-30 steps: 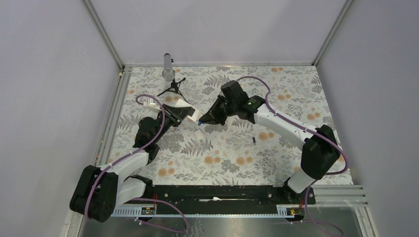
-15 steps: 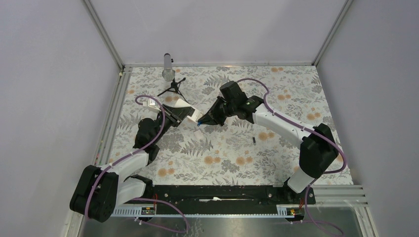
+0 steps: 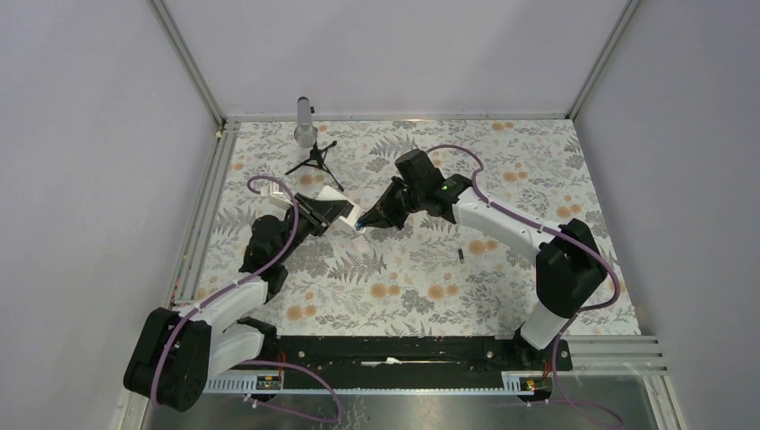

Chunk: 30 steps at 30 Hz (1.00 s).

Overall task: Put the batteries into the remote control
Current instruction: Load the battery into the remote control.

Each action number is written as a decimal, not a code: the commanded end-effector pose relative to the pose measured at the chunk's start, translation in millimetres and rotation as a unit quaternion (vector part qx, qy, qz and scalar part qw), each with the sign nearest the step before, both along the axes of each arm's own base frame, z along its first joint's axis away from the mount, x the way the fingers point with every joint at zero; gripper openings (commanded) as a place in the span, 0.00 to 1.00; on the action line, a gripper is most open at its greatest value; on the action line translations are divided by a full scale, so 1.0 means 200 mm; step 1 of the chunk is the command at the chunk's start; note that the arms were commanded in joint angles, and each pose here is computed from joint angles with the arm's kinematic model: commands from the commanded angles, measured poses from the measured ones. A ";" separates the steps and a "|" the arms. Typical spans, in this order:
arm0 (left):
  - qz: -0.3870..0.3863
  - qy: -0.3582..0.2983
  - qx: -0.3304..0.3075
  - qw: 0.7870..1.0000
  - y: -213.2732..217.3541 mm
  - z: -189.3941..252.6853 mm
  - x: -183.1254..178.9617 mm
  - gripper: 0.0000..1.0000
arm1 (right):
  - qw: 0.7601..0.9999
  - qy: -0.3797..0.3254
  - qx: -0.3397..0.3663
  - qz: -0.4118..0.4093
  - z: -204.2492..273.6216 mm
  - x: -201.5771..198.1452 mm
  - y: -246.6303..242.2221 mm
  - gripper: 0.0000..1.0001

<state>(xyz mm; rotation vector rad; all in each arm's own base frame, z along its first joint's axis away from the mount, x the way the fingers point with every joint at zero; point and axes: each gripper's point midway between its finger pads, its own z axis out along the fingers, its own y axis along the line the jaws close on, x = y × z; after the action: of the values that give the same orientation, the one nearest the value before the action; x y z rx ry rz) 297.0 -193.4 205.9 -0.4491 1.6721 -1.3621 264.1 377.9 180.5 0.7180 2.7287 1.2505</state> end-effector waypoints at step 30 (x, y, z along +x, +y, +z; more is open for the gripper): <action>-0.009 -0.084 0.048 0.995 -0.02 0.17 0.02 0.00 | 0.999 0.038 -0.024 0.025 -0.10 0.00 0.05 0.08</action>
<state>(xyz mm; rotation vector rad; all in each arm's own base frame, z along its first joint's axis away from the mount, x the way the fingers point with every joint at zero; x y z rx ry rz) 298.2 -190.8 189.0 -0.3348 1.7409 -1.2227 261.7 383.0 158.0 0.7398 2.8364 1.1856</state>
